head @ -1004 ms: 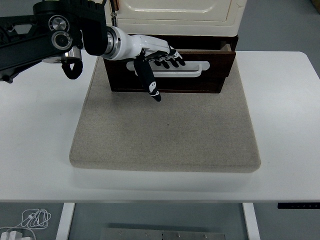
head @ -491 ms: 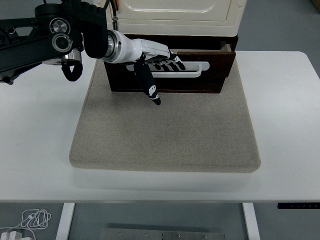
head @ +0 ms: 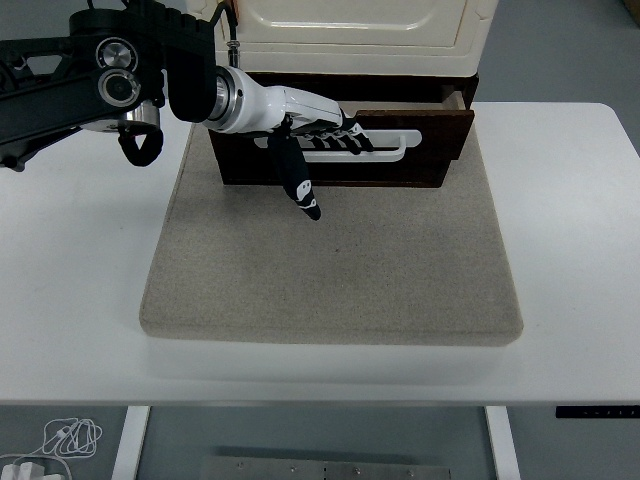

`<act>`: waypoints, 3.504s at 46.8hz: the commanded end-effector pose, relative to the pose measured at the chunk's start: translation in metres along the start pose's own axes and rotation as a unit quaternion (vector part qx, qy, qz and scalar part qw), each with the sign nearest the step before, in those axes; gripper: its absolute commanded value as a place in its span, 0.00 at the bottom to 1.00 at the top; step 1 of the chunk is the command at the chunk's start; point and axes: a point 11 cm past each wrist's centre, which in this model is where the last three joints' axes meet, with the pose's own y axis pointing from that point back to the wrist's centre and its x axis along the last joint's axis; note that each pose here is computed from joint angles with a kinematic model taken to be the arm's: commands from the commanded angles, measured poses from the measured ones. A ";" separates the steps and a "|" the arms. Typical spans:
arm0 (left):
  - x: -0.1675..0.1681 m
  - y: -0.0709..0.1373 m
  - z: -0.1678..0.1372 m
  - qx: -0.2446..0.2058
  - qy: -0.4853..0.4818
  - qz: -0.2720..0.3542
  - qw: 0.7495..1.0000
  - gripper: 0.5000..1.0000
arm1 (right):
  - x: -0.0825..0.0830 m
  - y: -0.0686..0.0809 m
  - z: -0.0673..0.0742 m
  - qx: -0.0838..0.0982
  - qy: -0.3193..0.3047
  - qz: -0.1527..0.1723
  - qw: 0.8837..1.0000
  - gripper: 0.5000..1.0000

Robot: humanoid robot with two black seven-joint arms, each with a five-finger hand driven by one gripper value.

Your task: Open the drawer under the combination cabinet

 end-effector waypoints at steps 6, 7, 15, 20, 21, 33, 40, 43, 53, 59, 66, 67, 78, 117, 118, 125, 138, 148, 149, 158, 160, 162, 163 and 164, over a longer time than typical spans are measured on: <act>0.002 0.003 0.000 -0.001 0.003 0.000 1.000 1.00 | 0.000 0.000 0.000 0.000 0.000 0.000 1.000 0.85; 0.002 0.003 0.000 -0.001 0.002 -0.001 1.000 1.00 | 0.000 0.000 0.000 0.000 0.000 0.000 1.000 0.85; 0.002 0.005 0.000 -0.002 -0.001 -0.005 1.000 1.00 | 0.000 0.000 0.000 0.000 -0.001 0.000 1.000 0.85; 0.003 0.007 0.001 -0.003 0.001 -0.009 1.000 1.00 | 0.000 0.000 0.000 0.000 0.000 0.000 1.000 0.85; 0.003 0.008 0.000 -0.003 0.001 -0.009 1.000 1.00 | 0.000 0.000 0.000 0.000 0.000 0.000 1.000 0.85; 0.003 0.014 0.000 -0.004 -0.005 -0.016 1.000 1.00 | 0.000 0.000 0.000 0.000 0.000 0.000 1.000 0.85; 0.002 0.016 0.000 -0.006 0.000 -0.023 1.000 1.00 | 0.000 0.000 0.000 0.000 0.000 0.000 1.000 0.85; 0.002 0.016 -0.001 -0.006 0.000 -0.023 1.000 1.00 | 0.000 0.000 0.000 0.000 0.000 0.000 1.000 0.85; 0.002 0.016 -0.001 -0.006 0.000 -0.023 1.000 1.00 | 0.000 0.000 0.000 0.000 0.000 0.000 1.000 0.85; 0.002 0.016 0.000 -0.007 0.001 -0.022 1.000 1.00 | 0.000 0.000 0.000 0.000 0.000 0.000 1.000 0.85; 0.001 0.016 0.000 -0.008 0.006 -0.027 1.000 1.00 | 0.000 0.000 0.000 0.000 0.000 0.000 1.000 0.85; 0.001 0.016 0.000 -0.009 0.006 -0.027 1.000 1.00 | 0.000 0.000 0.000 0.000 0.000 0.000 1.000 0.85; -0.001 0.017 0.002 -0.016 0.018 -0.037 0.999 1.00 | 0.000 0.000 0.000 0.000 0.000 0.000 1.000 0.85; 0.004 0.015 0.002 -0.017 0.030 -0.018 0.999 1.00 | 0.000 0.000 0.000 0.000 0.000 0.000 1.000 0.85; 0.004 0.015 0.002 -0.016 0.030 -0.018 0.999 1.00 | 0.000 0.000 0.000 0.000 0.000 0.000 1.000 0.85; 0.005 0.013 -0.002 -0.012 0.035 -0.015 0.999 1.00 | 0.000 0.000 0.000 0.000 0.000 0.000 1.000 0.85; 0.000 0.012 -0.001 -0.014 0.034 -0.026 0.999 1.00 | 0.000 0.000 0.000 0.000 0.000 0.000 1.000 0.85; -0.003 0.013 0.001 -0.018 0.030 -0.040 0.999 1.00 | 0.000 0.000 0.000 0.000 0.000 0.000 1.000 0.85; -0.003 0.013 0.001 -0.018 0.030 -0.041 0.999 1.00 | 0.000 0.000 0.000 0.000 0.000 0.000 1.000 0.85; -0.004 0.015 0.004 -0.025 0.041 -0.050 0.998 1.00 | 0.000 0.000 0.000 0.000 0.000 0.000 1.000 0.85; -0.004 0.015 0.004 -0.025 0.040 -0.052 0.998 1.00 | 0.000 0.000 0.000 0.000 0.000 0.000 1.000 0.85; -0.004 0.015 0.004 -0.025 0.039 -0.054 0.997 1.00 | 0.000 0.000 0.000 0.000 0.000 0.000 1.000 0.85; -0.005 0.015 0.004 -0.026 0.038 -0.055 0.997 1.00 | 0.000 0.000 0.000 0.000 0.000 0.000 1.000 0.85; -0.005 0.015 0.004 -0.027 0.038 -0.056 0.997 1.00 | 0.000 0.000 0.000 0.000 0.000 0.000 1.000 0.85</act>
